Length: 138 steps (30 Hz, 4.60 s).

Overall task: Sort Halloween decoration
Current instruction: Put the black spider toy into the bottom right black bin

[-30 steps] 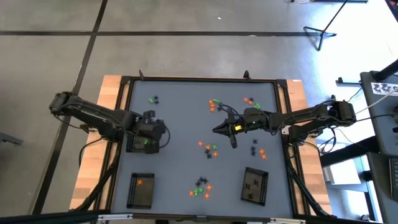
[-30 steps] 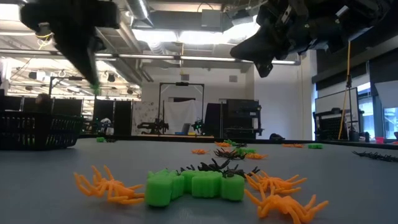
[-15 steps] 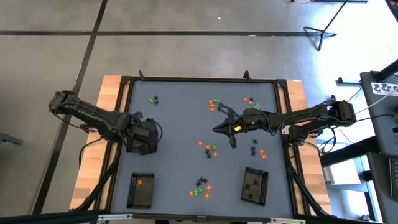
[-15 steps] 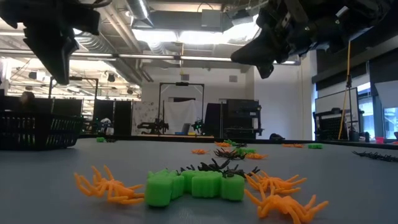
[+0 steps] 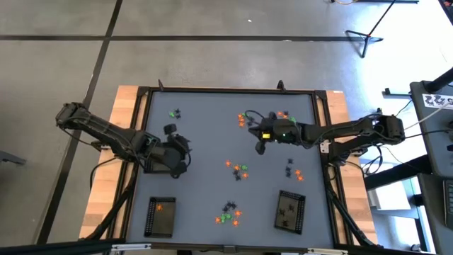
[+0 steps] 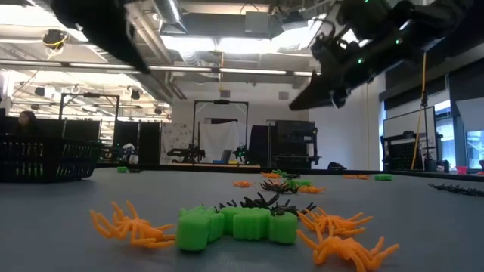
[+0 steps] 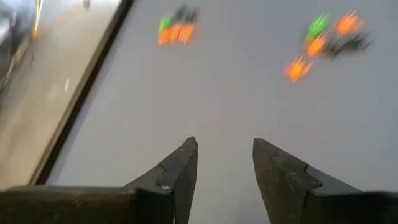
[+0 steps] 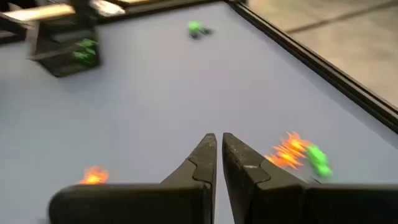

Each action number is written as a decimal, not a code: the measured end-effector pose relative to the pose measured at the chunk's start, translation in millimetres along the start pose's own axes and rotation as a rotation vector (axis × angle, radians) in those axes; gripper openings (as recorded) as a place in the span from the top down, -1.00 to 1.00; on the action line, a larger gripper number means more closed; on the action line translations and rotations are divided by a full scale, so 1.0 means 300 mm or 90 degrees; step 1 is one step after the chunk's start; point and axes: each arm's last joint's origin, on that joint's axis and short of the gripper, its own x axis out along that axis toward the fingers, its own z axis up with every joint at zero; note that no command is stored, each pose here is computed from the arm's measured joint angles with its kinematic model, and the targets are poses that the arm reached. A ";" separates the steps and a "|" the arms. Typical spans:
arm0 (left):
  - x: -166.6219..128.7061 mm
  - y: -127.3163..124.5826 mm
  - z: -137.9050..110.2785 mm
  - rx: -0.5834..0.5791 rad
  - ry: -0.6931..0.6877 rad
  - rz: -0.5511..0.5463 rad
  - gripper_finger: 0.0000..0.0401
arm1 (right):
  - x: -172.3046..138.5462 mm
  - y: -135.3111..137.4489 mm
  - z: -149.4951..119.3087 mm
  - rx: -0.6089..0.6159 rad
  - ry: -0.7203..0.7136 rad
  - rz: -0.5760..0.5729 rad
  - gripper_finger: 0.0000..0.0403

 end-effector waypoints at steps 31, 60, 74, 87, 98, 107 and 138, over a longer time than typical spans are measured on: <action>0.119 0.047 -0.173 -0.146 -0.505 -0.105 0.42 | 0.274 -0.238 -0.041 0.063 0.296 -0.119 0.10; 0.130 0.042 -0.184 -0.136 -0.477 -0.107 0.42 | 0.312 -0.227 -0.044 0.079 0.372 -0.059 0.98; 0.131 0.041 -0.185 -0.135 -0.474 -0.107 0.42 | 0.187 -0.086 0.056 0.033 0.337 0.010 0.98; 0.130 0.040 -0.184 -0.157 -0.473 -0.126 0.42 | 0.272 -0.081 -0.063 -0.004 0.431 -0.042 0.41; 0.131 0.039 -0.185 -0.157 -0.471 -0.129 0.42 | 0.304 -0.099 -0.102 0.007 0.462 -0.043 0.38; 0.131 0.039 -0.186 -0.157 -0.470 -0.129 0.42 | 0.304 -0.096 -0.106 0.012 0.469 -0.021 0.92; 0.131 0.039 -0.184 -0.160 -0.472 -0.130 0.42 | -0.290 0.395 0.007 -0.051 0.506 0.312 1.00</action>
